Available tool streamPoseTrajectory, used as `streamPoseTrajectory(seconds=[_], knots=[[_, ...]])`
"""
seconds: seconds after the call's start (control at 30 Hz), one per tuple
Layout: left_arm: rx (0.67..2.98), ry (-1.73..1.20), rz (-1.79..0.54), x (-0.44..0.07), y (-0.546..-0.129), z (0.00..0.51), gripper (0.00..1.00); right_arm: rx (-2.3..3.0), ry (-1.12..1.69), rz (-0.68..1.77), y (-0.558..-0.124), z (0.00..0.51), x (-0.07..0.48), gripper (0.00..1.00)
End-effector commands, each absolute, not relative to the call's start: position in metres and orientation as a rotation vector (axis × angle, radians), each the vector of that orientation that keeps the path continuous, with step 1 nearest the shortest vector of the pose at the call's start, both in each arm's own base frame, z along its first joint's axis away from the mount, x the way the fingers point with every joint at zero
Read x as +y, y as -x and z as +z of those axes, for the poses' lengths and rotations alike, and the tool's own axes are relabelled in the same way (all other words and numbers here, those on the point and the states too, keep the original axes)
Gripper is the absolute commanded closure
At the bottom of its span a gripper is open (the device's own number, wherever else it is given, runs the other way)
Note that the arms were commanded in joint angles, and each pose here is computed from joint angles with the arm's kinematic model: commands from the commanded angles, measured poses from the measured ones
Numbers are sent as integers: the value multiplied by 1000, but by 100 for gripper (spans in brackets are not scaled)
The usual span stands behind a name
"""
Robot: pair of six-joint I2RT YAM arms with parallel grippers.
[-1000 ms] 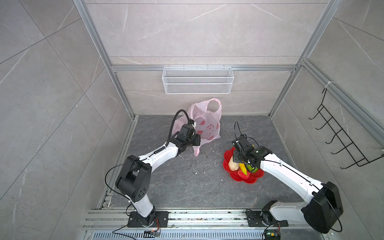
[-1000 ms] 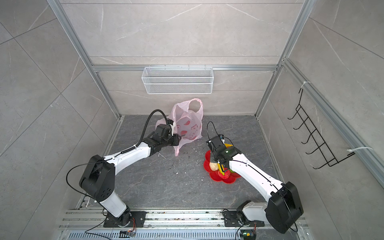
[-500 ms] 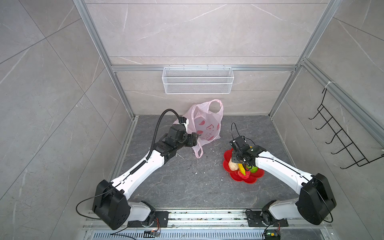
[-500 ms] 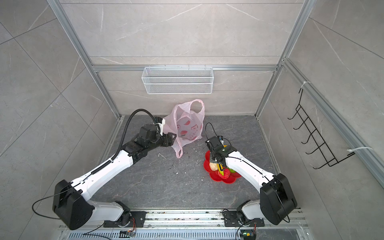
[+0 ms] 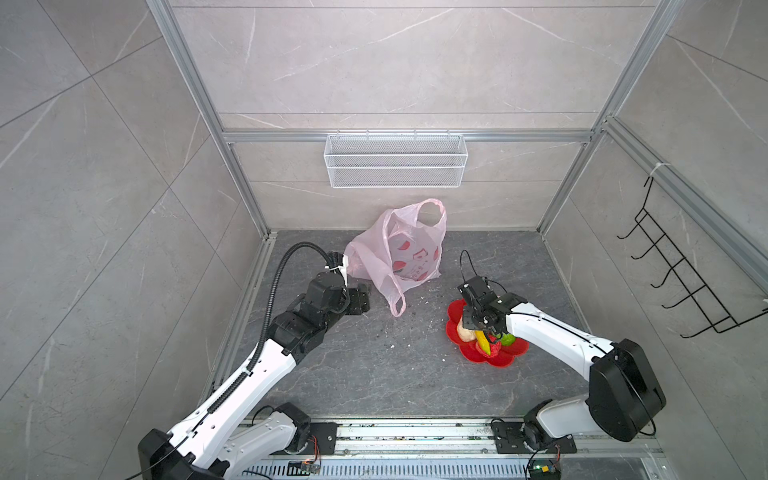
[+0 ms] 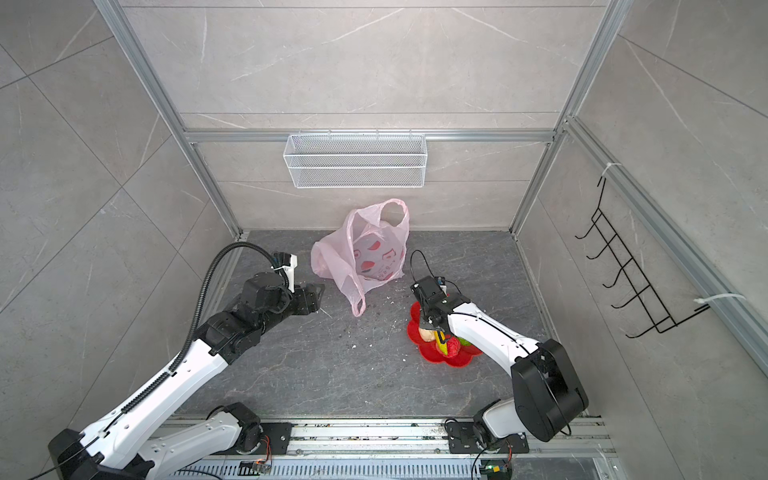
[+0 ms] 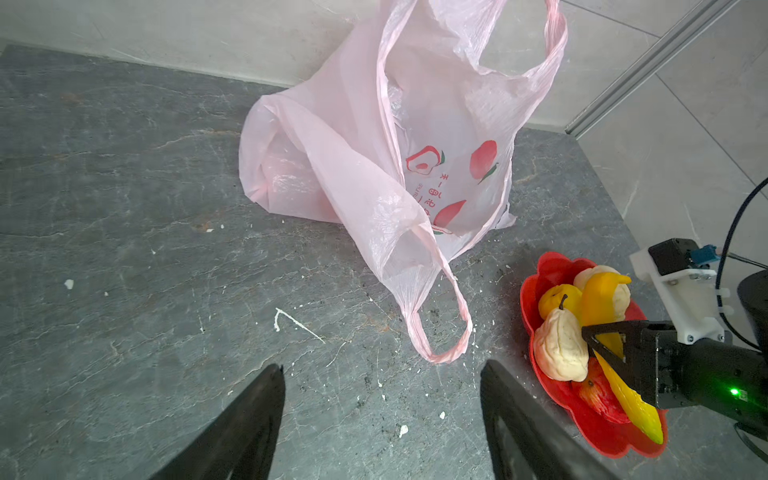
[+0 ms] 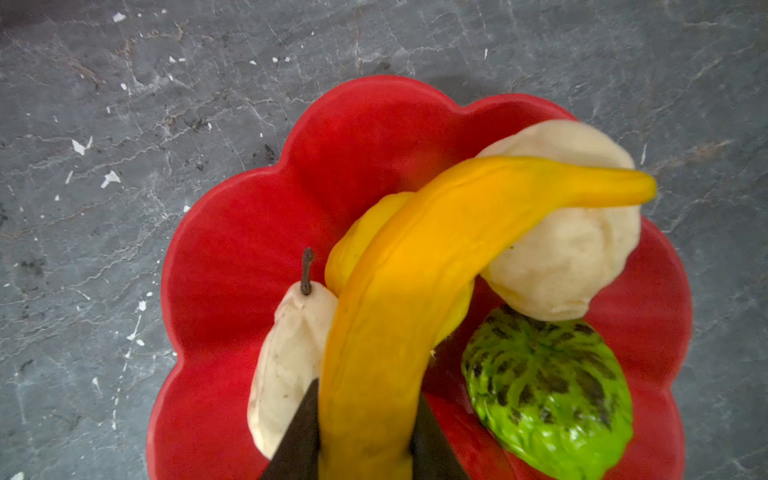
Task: Take the fake fruits out of the plastic bag
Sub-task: 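Open the right gripper to release the banana on the red plate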
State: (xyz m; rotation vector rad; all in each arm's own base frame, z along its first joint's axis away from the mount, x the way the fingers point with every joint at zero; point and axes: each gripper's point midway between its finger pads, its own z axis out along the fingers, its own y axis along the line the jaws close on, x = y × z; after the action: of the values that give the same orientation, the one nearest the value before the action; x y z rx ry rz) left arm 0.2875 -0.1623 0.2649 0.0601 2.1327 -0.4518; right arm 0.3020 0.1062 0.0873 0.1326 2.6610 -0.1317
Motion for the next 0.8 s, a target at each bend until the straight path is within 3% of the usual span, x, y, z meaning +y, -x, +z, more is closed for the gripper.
streamPoseTrajectory(seconds=[0.0, 0.1, 0.43, 0.77], knots=[[2110, -10, -423, -149, -281, 272, 24, 2672, -146, -116, -298, 80, 105, 74], [2099, -9, -417, -145, -278, 276, 24, 2674, -160, -114, -297, 78, 104, 71], [2089, -6, -404, -142, -278, 278, 23, 2666, -160, -117, -298, 84, 104, 48], [2031, -21, -338, -142, -295, 296, 21, 2642, -145, -133, -292, 124, 97, 42]])
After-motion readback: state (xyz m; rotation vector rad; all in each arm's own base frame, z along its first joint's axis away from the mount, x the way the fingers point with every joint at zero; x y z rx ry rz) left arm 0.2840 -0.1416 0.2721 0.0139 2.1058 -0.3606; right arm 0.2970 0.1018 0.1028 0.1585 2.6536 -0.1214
